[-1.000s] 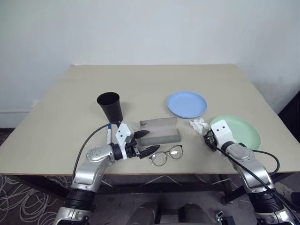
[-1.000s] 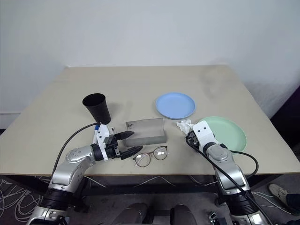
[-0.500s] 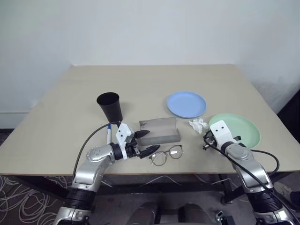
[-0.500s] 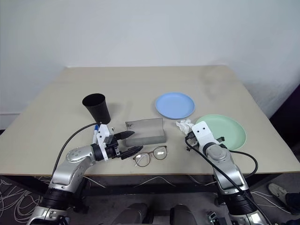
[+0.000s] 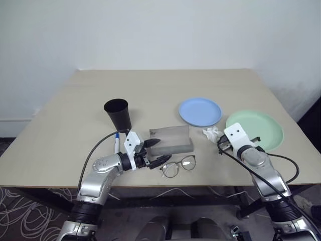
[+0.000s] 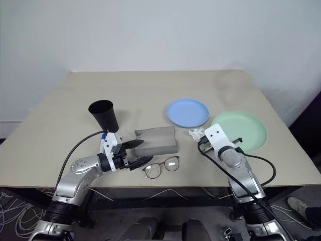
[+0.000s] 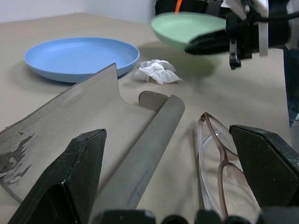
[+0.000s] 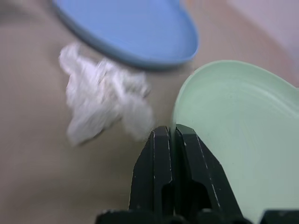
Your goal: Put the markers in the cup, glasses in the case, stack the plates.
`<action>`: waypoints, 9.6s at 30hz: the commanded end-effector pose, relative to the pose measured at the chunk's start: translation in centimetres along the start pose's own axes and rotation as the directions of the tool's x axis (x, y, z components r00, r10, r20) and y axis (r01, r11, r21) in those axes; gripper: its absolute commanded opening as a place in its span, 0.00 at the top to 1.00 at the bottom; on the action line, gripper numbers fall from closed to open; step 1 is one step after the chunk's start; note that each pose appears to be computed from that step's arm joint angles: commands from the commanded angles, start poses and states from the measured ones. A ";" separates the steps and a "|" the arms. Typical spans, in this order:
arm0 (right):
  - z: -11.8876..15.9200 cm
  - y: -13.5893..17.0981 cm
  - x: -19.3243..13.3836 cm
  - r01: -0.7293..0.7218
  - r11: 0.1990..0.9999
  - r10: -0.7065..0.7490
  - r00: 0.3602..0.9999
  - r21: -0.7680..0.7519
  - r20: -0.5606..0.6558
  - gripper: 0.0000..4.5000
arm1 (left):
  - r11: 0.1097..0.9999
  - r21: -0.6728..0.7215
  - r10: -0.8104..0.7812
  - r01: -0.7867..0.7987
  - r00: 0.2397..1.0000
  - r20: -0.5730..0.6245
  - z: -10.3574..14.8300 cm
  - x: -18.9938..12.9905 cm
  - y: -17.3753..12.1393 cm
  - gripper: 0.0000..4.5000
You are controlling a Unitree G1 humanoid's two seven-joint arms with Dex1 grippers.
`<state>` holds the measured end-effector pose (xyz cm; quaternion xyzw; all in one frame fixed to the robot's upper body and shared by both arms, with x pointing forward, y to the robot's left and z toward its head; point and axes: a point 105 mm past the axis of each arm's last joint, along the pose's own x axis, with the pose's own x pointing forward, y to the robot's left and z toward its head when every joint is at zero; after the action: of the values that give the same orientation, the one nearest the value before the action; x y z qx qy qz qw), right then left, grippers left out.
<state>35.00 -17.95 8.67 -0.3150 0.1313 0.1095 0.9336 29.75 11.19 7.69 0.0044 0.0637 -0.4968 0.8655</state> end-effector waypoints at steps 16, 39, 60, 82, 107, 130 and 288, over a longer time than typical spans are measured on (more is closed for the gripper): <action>11.0 2.2 6.5 -0.430 0.859 0.507 0.783 -0.278 0.359 0.99 | 0.997 0.071 0.024 -0.028 0.998 0.064 2.1 0.2 0.6 0.00; 12.8 2.3 7.7 -0.386 0.883 0.468 0.772 -0.268 0.430 0.56 | 0.991 0.078 0.105 -0.110 0.992 0.069 2.1 -1.2 0.7 0.00; 4.0 0.6 4.2 -0.529 0.847 0.525 0.819 -0.046 0.231 0.14 | 0.994 0.081 0.063 -0.067 0.996 0.059 2.1 -0.5 0.7 0.00; 1.5 1.1 6.2 -0.470 0.858 0.465 0.882 0.207 0.076 0.59 | 0.994 0.083 0.073 -0.077 0.996 0.055 2.0 -0.6 0.7 0.00; 9.1 -1.0 8.9 -0.390 0.920 0.372 0.901 0.042 0.225 0.89 | 0.993 0.095 0.072 -0.077 0.996 0.061 2.2 -0.4 0.8 0.00; 6.3 -1.3 5.7 -0.503 0.863 0.486 0.803 -0.046 0.345 0.06 | 0.993 0.118 0.025 -0.030 0.999 0.041 2.9 -0.7 0.6 0.00; 4.7 0.5 -2.7 -0.602 0.798 0.517 0.674 -0.013 0.528 0.05 | 0.818 0.572 0.185 0.059 0.915 -0.359 6.5 8.6 10.5 1.00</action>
<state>33.22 -14.71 10.42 -0.1426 0.0168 0.4584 0.8771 43.37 8.91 11.59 0.3486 0.1013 -0.4571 0.8119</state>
